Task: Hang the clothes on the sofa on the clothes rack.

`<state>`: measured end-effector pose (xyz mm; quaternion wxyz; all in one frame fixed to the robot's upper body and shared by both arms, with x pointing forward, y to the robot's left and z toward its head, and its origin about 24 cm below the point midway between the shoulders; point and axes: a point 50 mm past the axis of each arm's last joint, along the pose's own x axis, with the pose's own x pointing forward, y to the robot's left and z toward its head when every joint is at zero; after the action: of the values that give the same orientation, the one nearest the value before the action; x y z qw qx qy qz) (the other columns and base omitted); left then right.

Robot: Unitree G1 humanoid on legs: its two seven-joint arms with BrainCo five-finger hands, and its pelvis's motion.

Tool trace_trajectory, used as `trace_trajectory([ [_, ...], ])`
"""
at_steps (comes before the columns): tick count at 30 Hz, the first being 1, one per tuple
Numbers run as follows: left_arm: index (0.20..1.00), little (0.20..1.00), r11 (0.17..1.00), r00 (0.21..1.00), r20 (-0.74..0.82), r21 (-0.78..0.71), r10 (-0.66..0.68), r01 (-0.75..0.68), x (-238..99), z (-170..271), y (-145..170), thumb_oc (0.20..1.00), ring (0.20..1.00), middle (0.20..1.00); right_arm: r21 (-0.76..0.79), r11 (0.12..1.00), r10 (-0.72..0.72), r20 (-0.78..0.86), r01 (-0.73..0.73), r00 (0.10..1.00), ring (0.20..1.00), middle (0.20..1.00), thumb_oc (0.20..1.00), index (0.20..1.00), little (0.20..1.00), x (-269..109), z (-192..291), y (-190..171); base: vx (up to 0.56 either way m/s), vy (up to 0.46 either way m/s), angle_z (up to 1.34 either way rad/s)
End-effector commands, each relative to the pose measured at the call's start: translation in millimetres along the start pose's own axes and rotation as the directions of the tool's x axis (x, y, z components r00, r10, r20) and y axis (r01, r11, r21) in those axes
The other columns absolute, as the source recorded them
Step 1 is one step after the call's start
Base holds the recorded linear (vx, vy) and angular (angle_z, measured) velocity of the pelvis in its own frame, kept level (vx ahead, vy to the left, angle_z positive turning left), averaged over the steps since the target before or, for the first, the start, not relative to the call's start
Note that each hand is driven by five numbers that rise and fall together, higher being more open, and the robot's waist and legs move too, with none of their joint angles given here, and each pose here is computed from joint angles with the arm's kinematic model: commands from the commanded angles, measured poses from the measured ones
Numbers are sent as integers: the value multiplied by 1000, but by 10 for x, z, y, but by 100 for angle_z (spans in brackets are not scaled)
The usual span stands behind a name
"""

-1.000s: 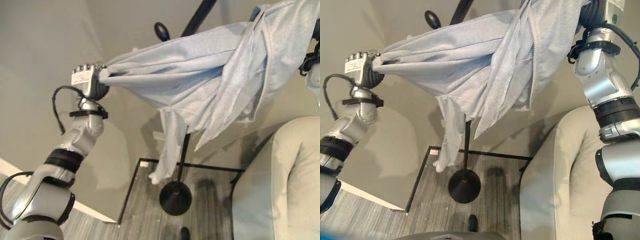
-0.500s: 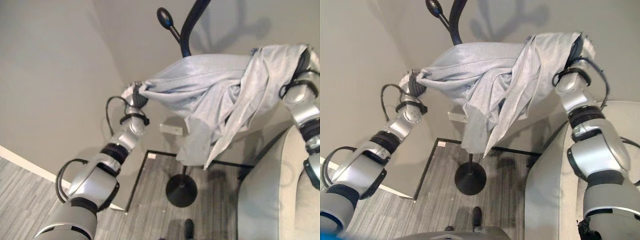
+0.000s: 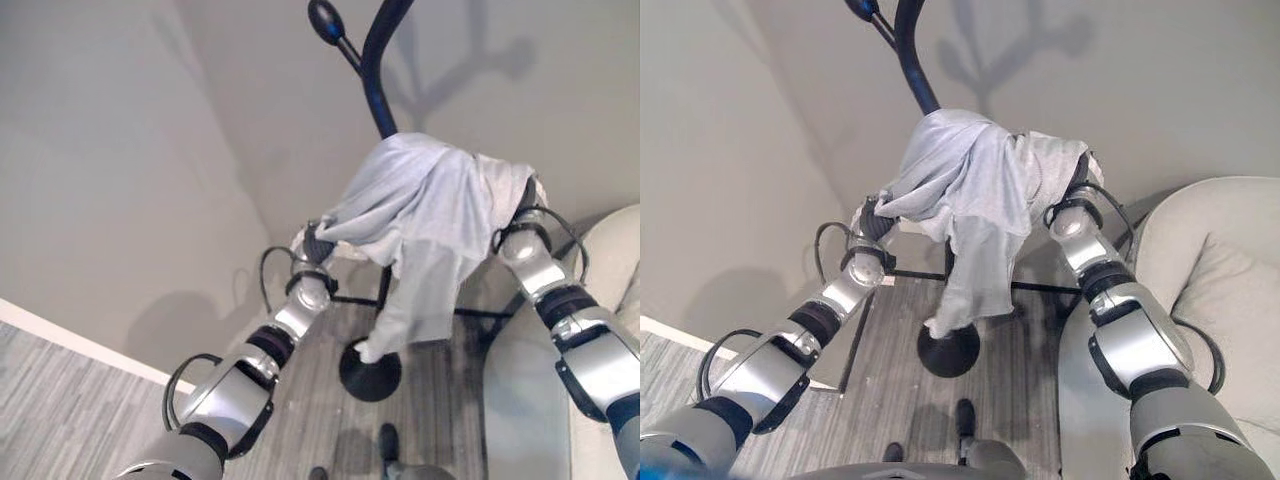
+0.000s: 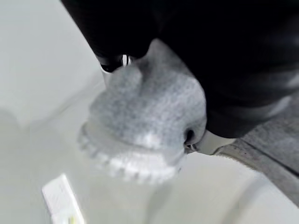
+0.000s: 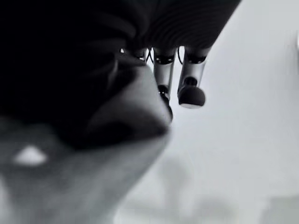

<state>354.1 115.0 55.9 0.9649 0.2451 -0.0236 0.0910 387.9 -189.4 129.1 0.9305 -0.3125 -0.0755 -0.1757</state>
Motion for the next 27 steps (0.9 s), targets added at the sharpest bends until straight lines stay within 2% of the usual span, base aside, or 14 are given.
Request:
trace_trajectory([
  [1,200,200,994,998,-62,-106,11,-18,-86,-132,-10,200,200,200,77,996,37,81,-43,996,200,200,200,200,200,-151,135,231,-7,10,-15],
  [2,476,476,994,998,-63,-106,11,-17,-89,-136,-11,476,476,476,76,996,37,80,-43,996,200,200,200,200,200,-154,131,232,-10,18,-8],
  [3,887,887,990,997,-71,-144,-7,-3,-146,-144,-61,887,887,887,98,993,57,93,-67,994,200,200,200,200,200,-210,166,297,-11,23,-4],
  [4,1000,1000,974,995,-86,-224,-60,39,-273,-173,-160,1000,1000,1000,134,982,115,124,-131,986,200,200,200,200,200,-353,207,427,-11,23,-6],
  [5,1000,1000,974,994,-86,-224,-60,40,-276,-175,-160,1000,1000,1000,134,982,115,123,-132,986,200,200,200,200,200,-356,205,428,-14,22,-8],
  [6,1000,1000,963,990,-108,-263,-88,57,-371,-223,-225,1000,1000,1000,150,970,167,145,-189,975,291,291,291,291,291,-469,236,534,-9,14,-8],
  [7,1000,1000,958,987,-119,-279,-104,67,-418,-256,-249,1000,1000,1000,159,964,189,153,-213,970,1000,1000,1000,1000,1000,-524,242,575,-14,18,-21],
  [10,1000,1000,943,978,-180,-331,-109,44,-525,-403,-223,1000,1000,1000,160,954,227,174,-254,958,1000,1000,1000,1000,1000,-582,251,579,1,18,-13],
  [14,1000,1000,944,972,-228,-329,-60,-19,-556,-529,-117,1000,1000,1000,142,962,208,179,-234,962,1000,1000,1000,1000,1000,-579,207,487,-1,16,-4],
  [20,1000,1000,950,928,-357,-241,105,-200,-675,-910,198,1000,1000,1000,60,993,94,128,-103,987,1000,1000,1000,1000,1000,-595,-109,182,0,0,0],
  [22,1000,1000,957,917,-353,-148,186,-251,-739,-1035,388,1000,1000,1000,23,998,55,91,-57,994,1000,1000,1000,1000,1000,-679,-304,60,2,7,-3],
  [27,1000,1000,970,882,-449,-118,140,-214,-1001,-1374,584,1000,1000,1000,-50,998,-40,67,44,997,1000,1000,1000,1000,1000,-778,-525,-271,-6,20,-14],
])
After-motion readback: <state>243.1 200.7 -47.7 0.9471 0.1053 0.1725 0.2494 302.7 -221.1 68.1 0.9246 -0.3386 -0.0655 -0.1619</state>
